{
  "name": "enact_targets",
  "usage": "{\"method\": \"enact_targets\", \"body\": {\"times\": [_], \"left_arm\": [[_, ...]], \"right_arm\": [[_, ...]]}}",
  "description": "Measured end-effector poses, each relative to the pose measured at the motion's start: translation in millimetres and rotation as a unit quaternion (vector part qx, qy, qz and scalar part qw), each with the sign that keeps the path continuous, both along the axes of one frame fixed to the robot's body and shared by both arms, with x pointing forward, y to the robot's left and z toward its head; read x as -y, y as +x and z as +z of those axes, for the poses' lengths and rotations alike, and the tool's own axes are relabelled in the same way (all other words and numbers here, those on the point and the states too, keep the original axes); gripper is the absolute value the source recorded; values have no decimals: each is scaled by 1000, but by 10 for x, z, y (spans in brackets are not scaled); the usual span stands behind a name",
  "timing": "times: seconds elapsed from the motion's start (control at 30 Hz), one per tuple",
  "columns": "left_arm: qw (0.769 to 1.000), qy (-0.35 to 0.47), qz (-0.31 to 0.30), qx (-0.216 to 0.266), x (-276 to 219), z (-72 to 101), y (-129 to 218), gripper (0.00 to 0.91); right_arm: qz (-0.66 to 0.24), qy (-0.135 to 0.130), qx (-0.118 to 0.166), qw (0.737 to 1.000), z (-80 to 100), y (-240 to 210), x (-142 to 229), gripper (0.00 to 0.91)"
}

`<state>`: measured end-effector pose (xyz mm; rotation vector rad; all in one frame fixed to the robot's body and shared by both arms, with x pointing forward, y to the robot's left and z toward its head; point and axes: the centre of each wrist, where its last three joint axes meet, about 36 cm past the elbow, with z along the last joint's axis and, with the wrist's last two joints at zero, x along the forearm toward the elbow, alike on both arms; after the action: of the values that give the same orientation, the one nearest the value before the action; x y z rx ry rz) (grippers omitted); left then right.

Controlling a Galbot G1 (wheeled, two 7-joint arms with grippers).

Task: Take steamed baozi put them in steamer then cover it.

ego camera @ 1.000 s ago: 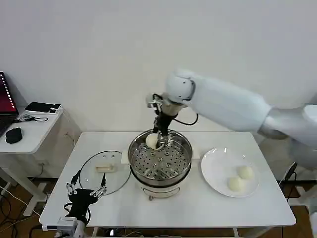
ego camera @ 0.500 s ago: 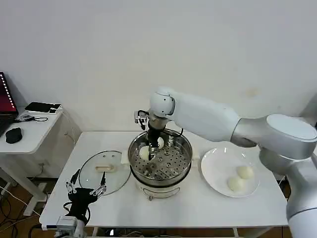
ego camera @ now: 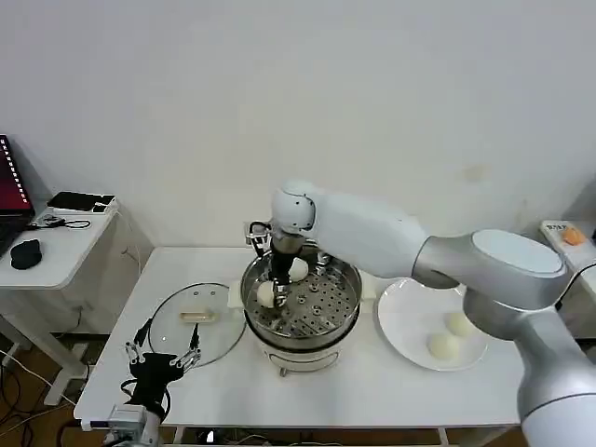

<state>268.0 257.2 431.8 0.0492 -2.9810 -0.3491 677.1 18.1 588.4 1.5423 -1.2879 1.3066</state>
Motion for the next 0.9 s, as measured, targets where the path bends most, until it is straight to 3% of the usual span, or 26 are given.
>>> {"method": "enact_targets", "body": {"times": [0.03, 0.43, 0.63, 0.9], "left_arm": [[1000, 0, 0, 0, 1, 0, 2, 907], [1000, -1, -2, -2, 9, -23, 10, 907], [1000, -1, -4, -1, 12, -7, 15, 907], [1000, -4, -3, 0, 13, -17, 46, 907]], "right_arm": [[0, 0, 0, 1000, -5, 3, -1, 907], [-2, 13, 4, 1000, 89, 23, 82, 907], [6, 17, 10, 1000, 270, 6, 294, 907], [3, 20, 26, 999, 630, -43, 954, 907]]}}
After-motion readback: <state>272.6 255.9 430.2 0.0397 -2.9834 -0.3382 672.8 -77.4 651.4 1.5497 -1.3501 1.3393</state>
